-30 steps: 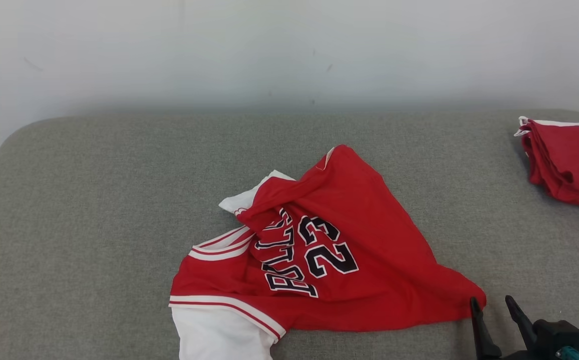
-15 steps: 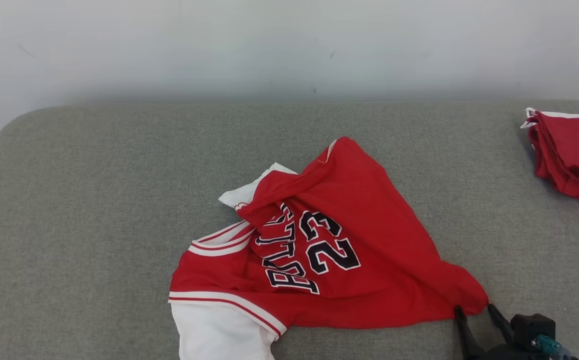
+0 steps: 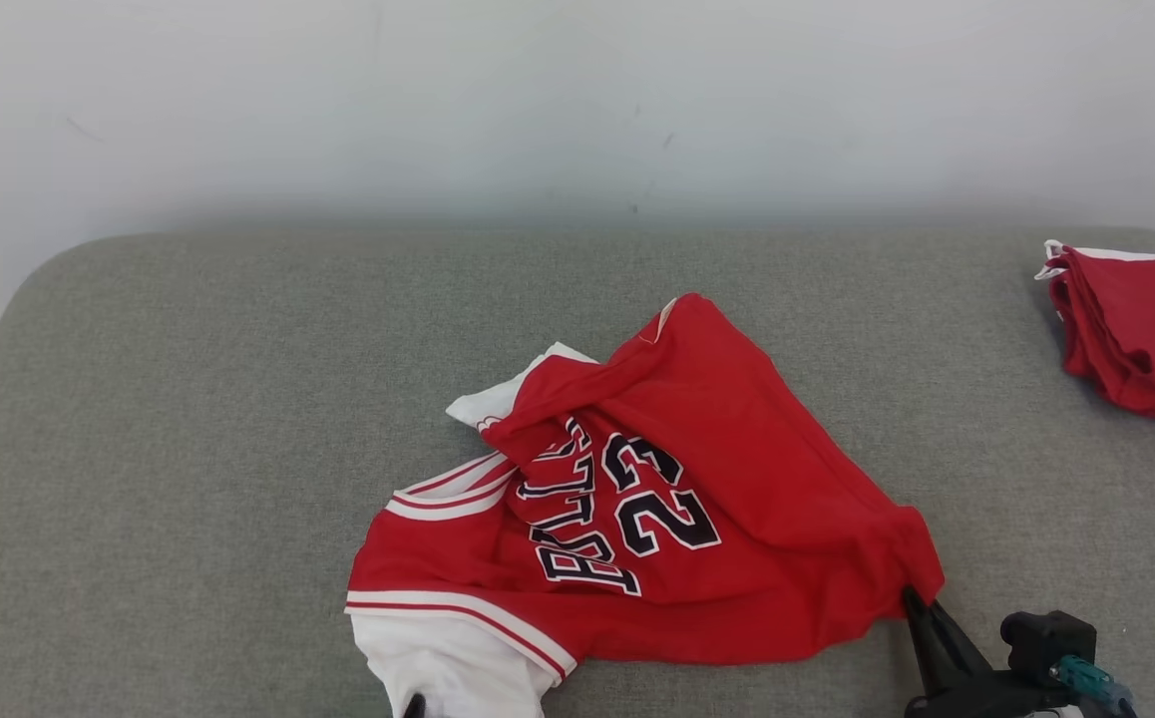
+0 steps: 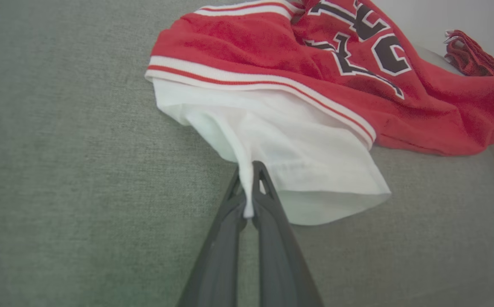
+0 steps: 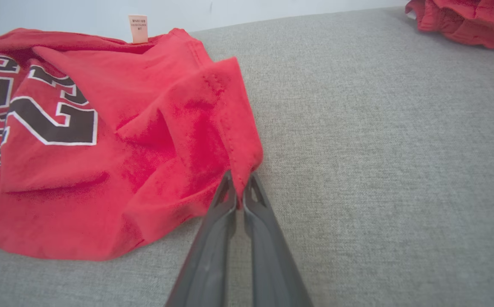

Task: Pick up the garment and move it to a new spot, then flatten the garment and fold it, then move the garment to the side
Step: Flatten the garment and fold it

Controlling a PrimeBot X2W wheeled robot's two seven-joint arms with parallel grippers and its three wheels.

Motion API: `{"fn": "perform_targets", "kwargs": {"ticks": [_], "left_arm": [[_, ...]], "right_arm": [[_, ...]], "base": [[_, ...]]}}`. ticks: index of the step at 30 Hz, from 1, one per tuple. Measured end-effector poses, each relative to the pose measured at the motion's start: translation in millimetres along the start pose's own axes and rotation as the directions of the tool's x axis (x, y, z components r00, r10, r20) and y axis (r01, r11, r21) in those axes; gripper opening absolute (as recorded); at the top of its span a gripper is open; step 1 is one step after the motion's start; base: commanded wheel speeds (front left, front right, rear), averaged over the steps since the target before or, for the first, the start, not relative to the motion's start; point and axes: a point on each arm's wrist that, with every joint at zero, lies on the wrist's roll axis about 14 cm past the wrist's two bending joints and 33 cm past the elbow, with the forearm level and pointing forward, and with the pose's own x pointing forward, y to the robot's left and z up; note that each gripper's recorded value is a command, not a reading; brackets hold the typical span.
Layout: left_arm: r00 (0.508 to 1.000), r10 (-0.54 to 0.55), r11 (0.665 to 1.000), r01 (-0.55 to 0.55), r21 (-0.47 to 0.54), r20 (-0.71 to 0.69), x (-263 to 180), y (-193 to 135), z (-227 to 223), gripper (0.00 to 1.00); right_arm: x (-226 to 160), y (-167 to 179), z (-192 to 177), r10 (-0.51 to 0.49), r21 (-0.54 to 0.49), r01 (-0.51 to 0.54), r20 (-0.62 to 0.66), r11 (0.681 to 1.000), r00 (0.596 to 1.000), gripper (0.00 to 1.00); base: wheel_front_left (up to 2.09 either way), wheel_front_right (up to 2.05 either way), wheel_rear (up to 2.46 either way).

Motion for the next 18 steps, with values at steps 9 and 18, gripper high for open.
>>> {"fn": "perform_targets", "kwargs": {"ticks": [9, 18], "left_arm": [[0.960, -0.078, 0.993, 0.050, 0.109, 0.268, 20, -3, 107, 0.00], [0.860, -0.284, 0.914, 0.109, 0.390, 0.425, 77, -40, 277, 0.00]], "right_arm": [[10, 24, 57, 0.097, 0.004, -0.099, 0.157, 0.995, 0.983, 0.00], [68, 59, 196, 0.225, -0.074, -0.212, 0.361, 0.974, 0.905, 0.00]], "base": [[0.00, 0.00, 0.00], [0.00, 0.00, 0.00]]}}
